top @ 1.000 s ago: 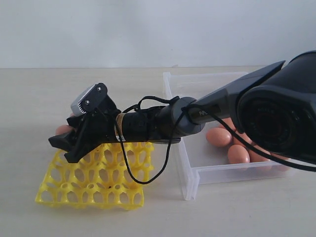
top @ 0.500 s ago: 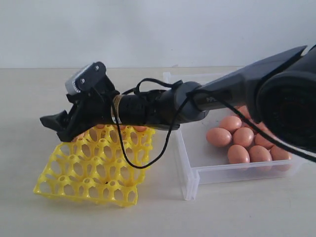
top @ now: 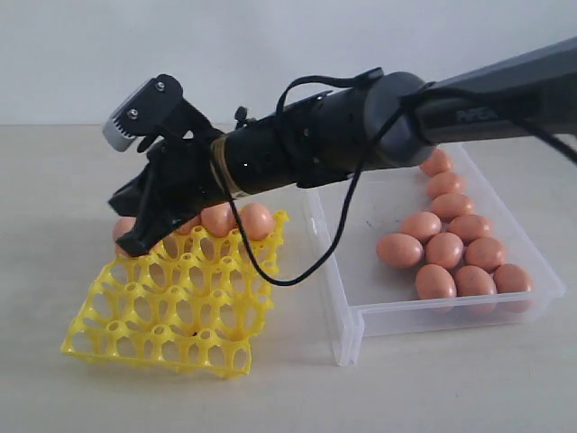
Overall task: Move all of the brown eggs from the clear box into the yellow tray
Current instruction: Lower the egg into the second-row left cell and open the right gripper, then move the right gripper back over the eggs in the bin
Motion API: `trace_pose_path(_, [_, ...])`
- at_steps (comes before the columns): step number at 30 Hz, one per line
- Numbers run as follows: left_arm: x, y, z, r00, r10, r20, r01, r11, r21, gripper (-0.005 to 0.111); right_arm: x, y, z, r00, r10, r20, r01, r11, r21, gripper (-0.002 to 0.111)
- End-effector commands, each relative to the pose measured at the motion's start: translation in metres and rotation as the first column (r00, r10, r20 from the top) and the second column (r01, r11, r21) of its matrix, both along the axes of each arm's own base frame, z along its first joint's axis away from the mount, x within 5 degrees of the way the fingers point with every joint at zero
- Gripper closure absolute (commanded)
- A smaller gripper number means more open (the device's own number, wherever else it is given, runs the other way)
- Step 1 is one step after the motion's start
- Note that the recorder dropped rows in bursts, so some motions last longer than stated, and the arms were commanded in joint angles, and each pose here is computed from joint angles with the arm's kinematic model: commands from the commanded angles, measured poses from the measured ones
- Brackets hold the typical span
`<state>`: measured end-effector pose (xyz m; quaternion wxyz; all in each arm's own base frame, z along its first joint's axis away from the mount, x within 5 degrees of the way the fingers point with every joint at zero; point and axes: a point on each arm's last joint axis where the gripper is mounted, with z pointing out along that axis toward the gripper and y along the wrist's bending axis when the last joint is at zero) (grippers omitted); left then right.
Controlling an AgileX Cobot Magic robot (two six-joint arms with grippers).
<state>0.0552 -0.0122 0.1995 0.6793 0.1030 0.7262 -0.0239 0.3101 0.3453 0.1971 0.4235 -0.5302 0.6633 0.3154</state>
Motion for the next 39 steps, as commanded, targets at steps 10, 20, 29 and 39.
trace_pose_path(10, [0.000, 0.000, -0.001, 1.000, -0.006, -0.002, 0.006, 1.000, -0.014, 0.029, -0.002, -0.087, 0.033, 0.915, -0.313, 0.253, 0.335, 0.941, -0.048, 0.109])
trace_pose_path(20, [0.000, 0.000, -0.001, 1.000, -0.006, -0.002, 0.006, 1.000, -0.014, 0.029, 0.003, -0.193, 0.052, 0.486, -0.769, 0.415, 0.710, 0.624, 0.326, 0.109])
trace_pose_path(29, [0.000, 0.000, -0.001, 1.000, -0.006, -0.002, 0.006, 1.000, -0.014, 0.029, 0.031, -0.247, 0.027, 0.624, -0.777, -0.083, 0.715, 0.611, -0.341, 0.082])
trace_pose_path(39, [0.000, 0.000, -0.001, 1.000, -0.006, -0.002, 0.006, 1.000, -0.014, 0.029, 0.016, -0.227, 0.035, 0.846, -0.486, -0.222, 0.272, 0.749, -0.604, 0.055])
